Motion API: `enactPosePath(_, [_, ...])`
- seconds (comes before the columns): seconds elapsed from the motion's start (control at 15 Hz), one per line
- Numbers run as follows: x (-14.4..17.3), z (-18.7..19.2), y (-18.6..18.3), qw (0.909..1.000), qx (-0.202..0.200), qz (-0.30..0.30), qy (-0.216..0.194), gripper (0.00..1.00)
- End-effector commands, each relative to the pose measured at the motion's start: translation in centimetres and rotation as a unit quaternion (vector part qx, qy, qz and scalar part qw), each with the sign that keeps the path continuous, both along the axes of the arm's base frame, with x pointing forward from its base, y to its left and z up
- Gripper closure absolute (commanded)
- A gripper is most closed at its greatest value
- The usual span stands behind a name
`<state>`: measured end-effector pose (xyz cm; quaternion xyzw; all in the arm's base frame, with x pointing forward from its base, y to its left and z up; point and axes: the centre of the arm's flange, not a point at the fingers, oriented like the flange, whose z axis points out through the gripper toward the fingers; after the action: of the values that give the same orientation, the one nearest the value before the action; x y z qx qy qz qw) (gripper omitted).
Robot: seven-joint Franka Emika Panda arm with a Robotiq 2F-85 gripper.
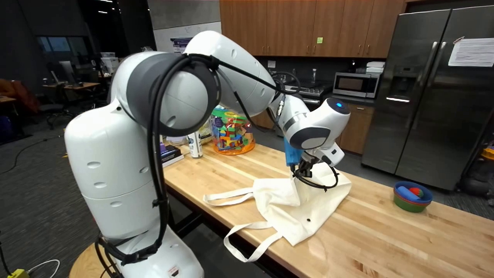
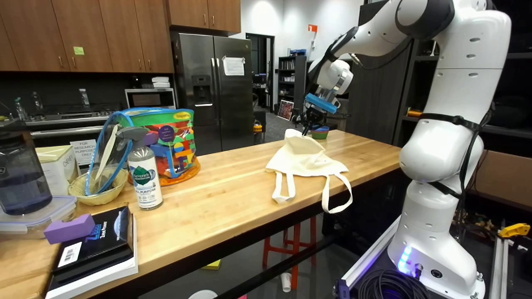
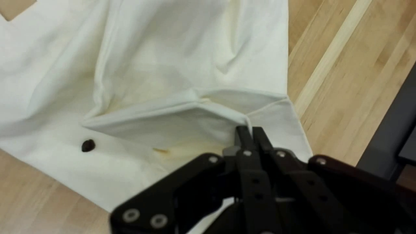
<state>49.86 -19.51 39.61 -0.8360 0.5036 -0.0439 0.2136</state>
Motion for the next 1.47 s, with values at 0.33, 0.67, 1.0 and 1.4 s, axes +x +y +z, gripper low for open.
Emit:
enactPosePath(0.33, [4.2, 1.9, 11.7, 0.9909, -0.012, 0.134, -0.008, 0.99])
enactPosePath(0.67, [7.3, 4.0, 13.2, 0.9885, -0.025, 0.146, -0.032, 0.99])
enactPosePath(1.0, [8.8, 6.4, 6.3, 0.9954, -0.026, 0.079, -0.050, 0.99])
enactPosePath(1.4, [6.7, 8.3, -3.2, 0.9971, -0.037, -0.012, -0.066, 0.99])
